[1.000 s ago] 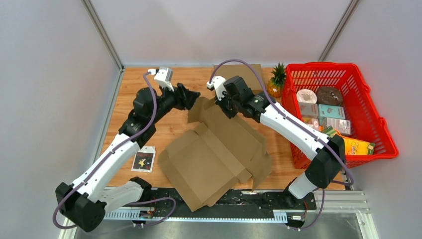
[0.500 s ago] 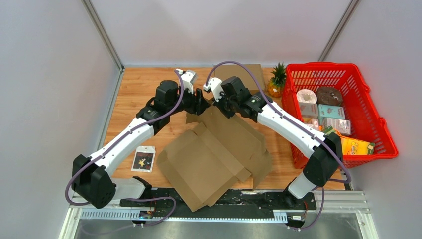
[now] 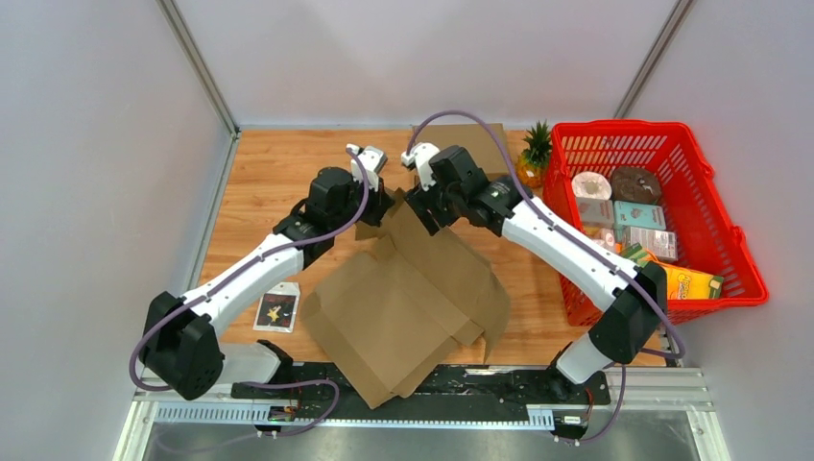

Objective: Fold the paper box

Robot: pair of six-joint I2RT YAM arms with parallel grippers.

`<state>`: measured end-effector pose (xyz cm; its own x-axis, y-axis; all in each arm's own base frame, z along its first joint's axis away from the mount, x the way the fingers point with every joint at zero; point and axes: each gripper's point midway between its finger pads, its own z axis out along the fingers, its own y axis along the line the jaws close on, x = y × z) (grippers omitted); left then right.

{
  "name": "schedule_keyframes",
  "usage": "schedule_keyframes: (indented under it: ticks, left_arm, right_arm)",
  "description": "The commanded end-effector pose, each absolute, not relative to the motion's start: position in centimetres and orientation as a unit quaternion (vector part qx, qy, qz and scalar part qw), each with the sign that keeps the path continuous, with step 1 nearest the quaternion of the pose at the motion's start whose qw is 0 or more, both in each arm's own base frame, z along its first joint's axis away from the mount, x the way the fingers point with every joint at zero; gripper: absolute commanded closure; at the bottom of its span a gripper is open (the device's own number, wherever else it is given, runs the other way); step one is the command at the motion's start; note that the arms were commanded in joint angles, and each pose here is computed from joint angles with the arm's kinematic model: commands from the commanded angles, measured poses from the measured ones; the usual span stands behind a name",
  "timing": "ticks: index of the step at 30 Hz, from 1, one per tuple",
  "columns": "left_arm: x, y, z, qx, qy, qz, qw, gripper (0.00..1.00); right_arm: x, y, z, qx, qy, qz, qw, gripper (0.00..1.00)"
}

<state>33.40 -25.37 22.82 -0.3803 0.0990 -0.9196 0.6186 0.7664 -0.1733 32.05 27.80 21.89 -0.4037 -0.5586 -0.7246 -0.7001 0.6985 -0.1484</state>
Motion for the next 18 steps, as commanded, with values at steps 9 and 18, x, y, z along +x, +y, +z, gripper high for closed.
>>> schedule_keyframes:
  ticks: [9, 18]
  left_arm:
    - [35.0, -18.6, 24.2, -0.008, 0.784, -0.159, 0.6, 1.0]
    - [34.2, -18.6, 23.8, -0.067, 0.762, -0.197, 0.613, 1.0]
  right_arm:
    - [22.9, 29.8, 35.8, 0.026, 0.841, 0.43, 0.328, 0.0]
    - [26.1, 29.4, 33.9, 0.321, 0.764, 0.489, 0.273, 0.0]
